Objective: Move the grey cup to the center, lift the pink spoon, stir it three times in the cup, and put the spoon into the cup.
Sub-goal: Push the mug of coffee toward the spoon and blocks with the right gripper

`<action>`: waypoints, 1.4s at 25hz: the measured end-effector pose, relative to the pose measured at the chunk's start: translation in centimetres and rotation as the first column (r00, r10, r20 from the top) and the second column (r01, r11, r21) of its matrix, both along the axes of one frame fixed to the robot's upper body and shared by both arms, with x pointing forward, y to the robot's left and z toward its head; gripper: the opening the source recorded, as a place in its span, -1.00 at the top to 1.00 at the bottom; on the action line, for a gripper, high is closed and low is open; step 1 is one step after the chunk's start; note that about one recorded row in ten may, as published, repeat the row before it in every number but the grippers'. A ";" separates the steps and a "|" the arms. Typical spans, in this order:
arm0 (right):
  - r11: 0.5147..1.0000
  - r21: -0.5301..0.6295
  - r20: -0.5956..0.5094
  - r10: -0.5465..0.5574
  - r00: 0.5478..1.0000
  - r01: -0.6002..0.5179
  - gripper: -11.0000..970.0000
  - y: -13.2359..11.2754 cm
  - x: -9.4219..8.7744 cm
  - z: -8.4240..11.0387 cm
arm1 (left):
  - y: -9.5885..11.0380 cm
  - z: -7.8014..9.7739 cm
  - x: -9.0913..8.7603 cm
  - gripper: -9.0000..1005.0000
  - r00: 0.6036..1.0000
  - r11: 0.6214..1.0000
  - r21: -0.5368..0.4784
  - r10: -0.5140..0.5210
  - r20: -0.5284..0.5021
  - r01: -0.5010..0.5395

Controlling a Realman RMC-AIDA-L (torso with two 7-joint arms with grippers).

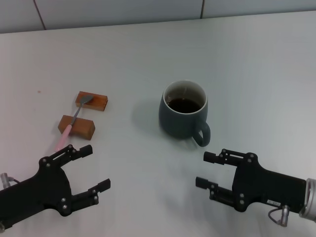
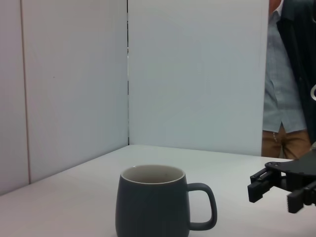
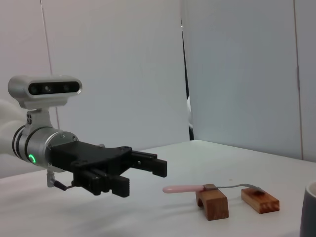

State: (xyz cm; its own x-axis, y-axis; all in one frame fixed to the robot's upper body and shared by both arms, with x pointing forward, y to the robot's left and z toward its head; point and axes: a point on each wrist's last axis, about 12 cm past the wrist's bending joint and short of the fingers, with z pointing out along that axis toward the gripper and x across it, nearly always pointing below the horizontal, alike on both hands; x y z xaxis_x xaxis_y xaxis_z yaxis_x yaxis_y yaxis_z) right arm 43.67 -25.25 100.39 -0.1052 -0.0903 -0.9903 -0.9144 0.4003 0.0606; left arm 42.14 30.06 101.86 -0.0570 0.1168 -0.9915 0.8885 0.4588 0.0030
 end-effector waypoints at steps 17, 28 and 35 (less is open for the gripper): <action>0.983 0.070 0.162 -0.178 0.971 0.169 0.48 -0.6 0.1 0.7 | 0.1 0.2 0.2 -0.65 1.000 1.000 0.001 -0.001 -0.002 0.001; 0.797 0.128 0.249 -0.602 0.758 0.591 0.91 -2.5 2.5 0.7 | 0.1 0.3 0.3 -0.65 1.000 1.000 0.005 -0.004 0.008 0.004; 0.816 -0.006 0.239 -0.560 0.793 0.578 0.92 -1.4 5.8 0.2 | 0.1 0.3 0.3 -0.65 1.000 1.000 0.004 -0.006 0.008 0.006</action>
